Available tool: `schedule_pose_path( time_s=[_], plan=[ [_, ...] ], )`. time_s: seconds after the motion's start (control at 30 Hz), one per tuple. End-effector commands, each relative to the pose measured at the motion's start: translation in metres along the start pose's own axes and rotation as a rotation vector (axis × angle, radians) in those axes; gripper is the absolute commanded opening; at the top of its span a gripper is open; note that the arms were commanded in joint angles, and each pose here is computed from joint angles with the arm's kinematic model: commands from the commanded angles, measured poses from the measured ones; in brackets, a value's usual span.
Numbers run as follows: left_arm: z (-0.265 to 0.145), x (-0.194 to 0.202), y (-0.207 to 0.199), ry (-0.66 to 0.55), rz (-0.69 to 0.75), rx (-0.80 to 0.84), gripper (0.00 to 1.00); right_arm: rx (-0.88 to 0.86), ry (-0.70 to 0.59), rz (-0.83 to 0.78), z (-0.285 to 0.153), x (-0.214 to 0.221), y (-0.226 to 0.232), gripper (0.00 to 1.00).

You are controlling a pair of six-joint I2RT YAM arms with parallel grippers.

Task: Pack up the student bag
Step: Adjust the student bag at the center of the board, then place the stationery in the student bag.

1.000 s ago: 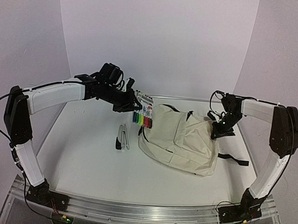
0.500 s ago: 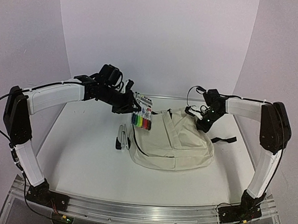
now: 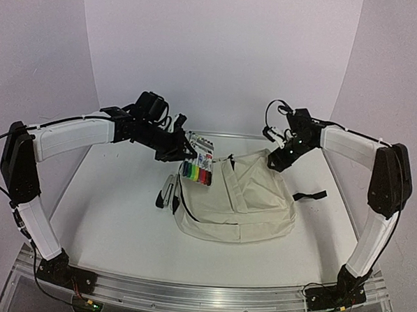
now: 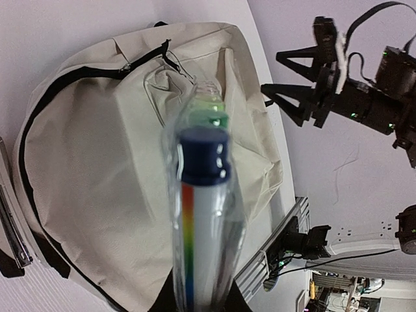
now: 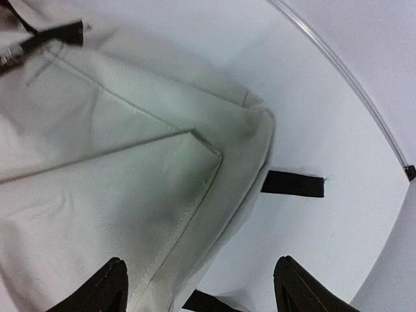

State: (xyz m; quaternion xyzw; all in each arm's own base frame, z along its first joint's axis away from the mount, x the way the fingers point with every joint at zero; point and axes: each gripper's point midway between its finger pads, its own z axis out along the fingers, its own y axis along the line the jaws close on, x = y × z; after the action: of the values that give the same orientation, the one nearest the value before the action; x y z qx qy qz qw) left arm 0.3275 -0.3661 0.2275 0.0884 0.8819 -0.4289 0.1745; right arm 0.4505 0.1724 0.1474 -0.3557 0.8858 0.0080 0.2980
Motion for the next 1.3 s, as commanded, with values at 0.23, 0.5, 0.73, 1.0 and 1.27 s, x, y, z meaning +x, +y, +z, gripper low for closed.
schedule_pose_path(
  time_s=[0.23, 0.5, 0.73, 1.0, 1.27],
  plan=[
    [-0.015, -0.024, -0.034, -0.091, 0.06, 0.075, 0.0, -0.096, 0.008, 0.227, -0.038, -0.018, 0.058, 0.64],
    [-0.028, -0.02, -0.027, -0.127, 0.045, 0.039, 0.0, -0.182, 0.084, 0.171, -0.028, 0.001, 0.117, 0.54],
    [-0.032, -0.018, -0.024, -0.138, 0.039, 0.029, 0.0, -0.247, 0.111, 0.127, -0.026, 0.01, 0.158, 0.52],
    [-0.034, -0.018, -0.024, -0.15, 0.035, 0.029, 0.0, -0.286, 0.094, 0.103, -0.024, -0.009, 0.191, 0.64],
    [-0.035, -0.018, -0.021, -0.163, 0.026, 0.024, 0.0, -0.167, 0.141, 0.184, 0.011, -0.007, 0.182, 0.71]
  ],
)
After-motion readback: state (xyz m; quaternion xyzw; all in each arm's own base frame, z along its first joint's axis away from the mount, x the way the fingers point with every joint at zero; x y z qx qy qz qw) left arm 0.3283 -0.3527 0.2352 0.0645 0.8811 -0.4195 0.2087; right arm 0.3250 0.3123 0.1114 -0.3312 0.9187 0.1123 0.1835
